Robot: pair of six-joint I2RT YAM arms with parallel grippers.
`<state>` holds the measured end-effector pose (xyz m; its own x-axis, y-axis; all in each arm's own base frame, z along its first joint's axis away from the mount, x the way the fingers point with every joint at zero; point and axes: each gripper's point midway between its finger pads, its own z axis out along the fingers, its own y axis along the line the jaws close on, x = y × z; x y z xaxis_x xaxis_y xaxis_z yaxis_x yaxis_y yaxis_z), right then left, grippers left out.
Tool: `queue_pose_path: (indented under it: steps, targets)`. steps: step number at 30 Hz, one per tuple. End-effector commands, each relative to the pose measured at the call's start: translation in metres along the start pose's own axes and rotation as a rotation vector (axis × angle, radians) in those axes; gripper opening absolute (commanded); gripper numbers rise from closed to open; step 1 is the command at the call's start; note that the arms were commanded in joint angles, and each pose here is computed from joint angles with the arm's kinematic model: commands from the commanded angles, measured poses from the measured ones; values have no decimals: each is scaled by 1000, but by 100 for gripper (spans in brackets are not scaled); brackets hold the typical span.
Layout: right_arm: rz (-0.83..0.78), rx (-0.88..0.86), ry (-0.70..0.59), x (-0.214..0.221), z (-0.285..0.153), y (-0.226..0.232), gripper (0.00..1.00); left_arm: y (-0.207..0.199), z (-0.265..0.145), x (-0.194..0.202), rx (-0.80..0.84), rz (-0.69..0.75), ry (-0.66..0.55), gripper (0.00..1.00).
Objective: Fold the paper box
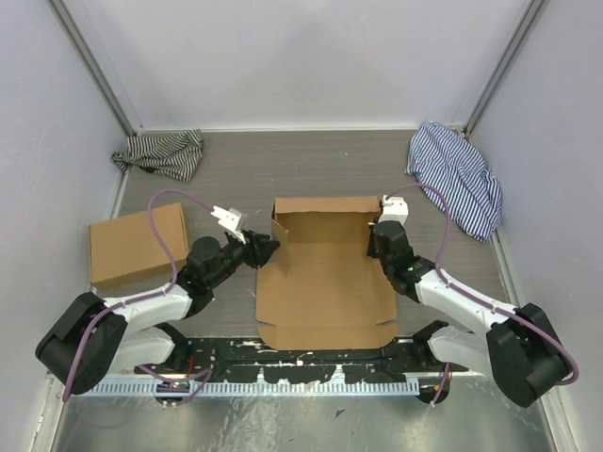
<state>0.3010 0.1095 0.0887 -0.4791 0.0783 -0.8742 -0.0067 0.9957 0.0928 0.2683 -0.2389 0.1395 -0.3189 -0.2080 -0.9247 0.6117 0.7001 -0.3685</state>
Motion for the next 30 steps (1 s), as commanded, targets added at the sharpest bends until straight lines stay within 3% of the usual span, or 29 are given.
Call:
queue_pose_path:
  steps: [1, 16, 30]
  targets:
    - [28, -49, -19, -12, 0, 13, 2, -7, 2, 5, 1, 43, 4, 47]
    - [19, -192, -33, 0, -20, 24, 2, 15, 23, 12, -162, 145, -7, 47]
    - [86, -254, -36, 0, -35, 32, 2, 12, 38, 7, -287, 235, -75, 44]
